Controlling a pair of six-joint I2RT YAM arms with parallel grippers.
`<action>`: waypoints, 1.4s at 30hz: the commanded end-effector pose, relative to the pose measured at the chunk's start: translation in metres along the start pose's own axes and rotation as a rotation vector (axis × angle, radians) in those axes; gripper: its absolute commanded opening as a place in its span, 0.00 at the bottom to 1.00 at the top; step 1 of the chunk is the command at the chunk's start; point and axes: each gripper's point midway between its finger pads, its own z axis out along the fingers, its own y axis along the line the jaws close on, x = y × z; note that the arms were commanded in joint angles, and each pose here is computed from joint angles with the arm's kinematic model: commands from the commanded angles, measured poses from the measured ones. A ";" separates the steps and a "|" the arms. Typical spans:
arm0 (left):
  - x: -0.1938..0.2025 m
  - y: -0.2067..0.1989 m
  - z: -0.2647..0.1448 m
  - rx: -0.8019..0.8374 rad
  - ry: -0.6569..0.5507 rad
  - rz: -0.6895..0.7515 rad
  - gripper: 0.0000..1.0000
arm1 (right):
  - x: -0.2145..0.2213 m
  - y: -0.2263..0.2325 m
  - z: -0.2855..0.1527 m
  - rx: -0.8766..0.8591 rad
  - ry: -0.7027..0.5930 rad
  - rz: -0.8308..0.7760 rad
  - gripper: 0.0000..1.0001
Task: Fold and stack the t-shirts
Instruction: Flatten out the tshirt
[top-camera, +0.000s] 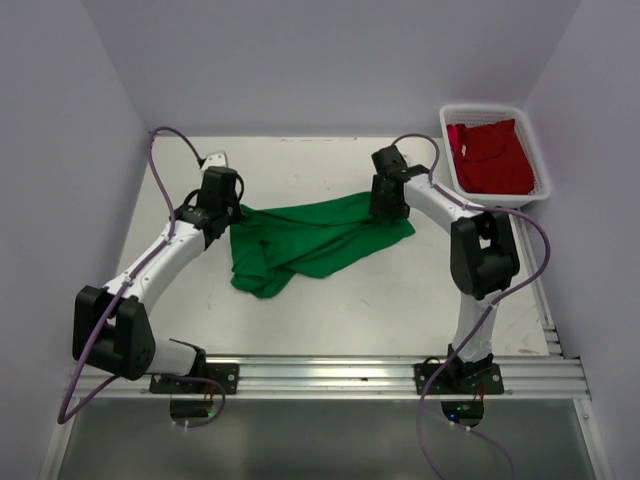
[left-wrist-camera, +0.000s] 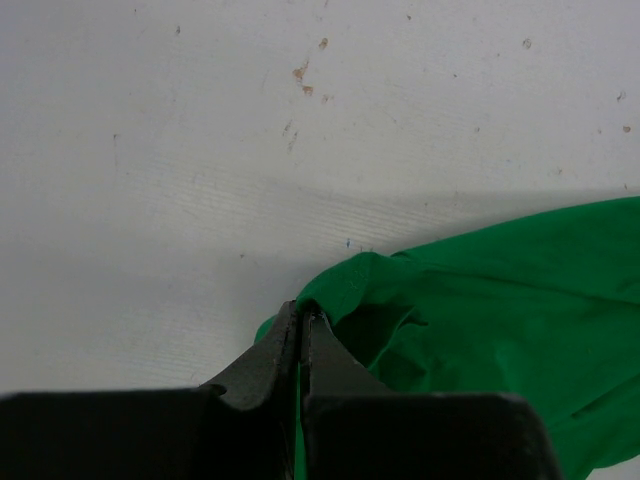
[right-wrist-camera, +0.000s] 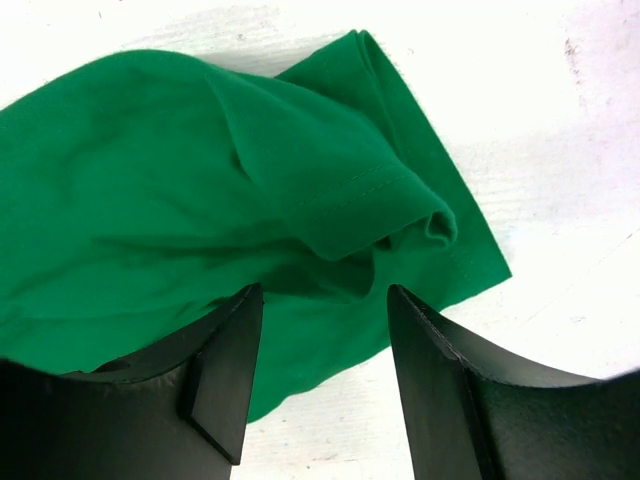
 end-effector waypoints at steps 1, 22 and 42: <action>-0.016 0.001 -0.007 0.015 -0.061 -0.017 0.00 | -0.005 0.006 -0.005 -0.031 0.004 0.049 0.55; -0.014 -0.002 -0.008 0.039 -0.053 -0.019 0.00 | 0.039 -0.014 0.034 0.077 0.100 0.115 0.60; -0.015 -0.004 -0.008 0.046 -0.051 -0.020 0.00 | -0.008 -0.009 -0.001 0.027 -0.013 0.069 0.53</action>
